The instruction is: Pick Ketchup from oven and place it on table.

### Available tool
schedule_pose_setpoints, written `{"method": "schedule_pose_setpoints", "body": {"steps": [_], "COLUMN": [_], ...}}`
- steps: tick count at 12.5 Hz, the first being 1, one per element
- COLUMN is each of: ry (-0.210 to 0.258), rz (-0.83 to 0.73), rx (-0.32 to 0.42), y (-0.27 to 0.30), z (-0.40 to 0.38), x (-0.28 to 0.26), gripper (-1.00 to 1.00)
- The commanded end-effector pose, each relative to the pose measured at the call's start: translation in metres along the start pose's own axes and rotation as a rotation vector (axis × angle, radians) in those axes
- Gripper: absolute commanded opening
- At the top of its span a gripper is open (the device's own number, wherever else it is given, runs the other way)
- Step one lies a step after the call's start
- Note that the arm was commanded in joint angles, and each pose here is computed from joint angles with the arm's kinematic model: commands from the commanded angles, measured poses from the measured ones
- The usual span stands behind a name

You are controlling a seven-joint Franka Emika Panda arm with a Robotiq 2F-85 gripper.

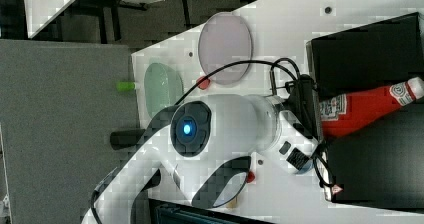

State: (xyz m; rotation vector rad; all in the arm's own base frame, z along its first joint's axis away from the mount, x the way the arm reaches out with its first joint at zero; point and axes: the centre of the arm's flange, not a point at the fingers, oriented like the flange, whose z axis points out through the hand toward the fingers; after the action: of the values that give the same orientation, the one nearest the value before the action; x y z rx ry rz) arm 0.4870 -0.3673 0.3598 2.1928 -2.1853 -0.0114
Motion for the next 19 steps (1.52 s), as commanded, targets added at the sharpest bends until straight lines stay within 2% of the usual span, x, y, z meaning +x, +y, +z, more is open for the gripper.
{"method": "schedule_pose_setpoints", "body": {"steps": [1, 2, 4, 5, 9, 11, 13, 15, 19], "ry": [-0.008, -0.013, -0.018, -0.016, 0.012, 0.059, 0.108, 0.097, 0.017], "rz": [0.055, 0.056, 0.059, 0.058, 0.034, -0.038, -0.132, -0.203, -0.414], "rx": [0.062, 0.056, 0.049, 0.056, 0.113, 0.157, 0.148, 0.147, 0.088], "y": [0.016, 0.018, 0.02, 0.019, 0.01, -0.009, -0.022, -0.034, -0.061], "z": [-0.003, 0.0, 0.004, 0.001, -0.039, -0.095, -0.155, -0.204, -0.248], "x": [0.009, 0.009, 0.008, 0.008, 0.007, -0.007, -0.03, -0.065, -0.182], "gripper": [1.0, 1.0, 0.44, 0.29, 0.29, 0.29, 0.29, 0.29, 0.29]}}
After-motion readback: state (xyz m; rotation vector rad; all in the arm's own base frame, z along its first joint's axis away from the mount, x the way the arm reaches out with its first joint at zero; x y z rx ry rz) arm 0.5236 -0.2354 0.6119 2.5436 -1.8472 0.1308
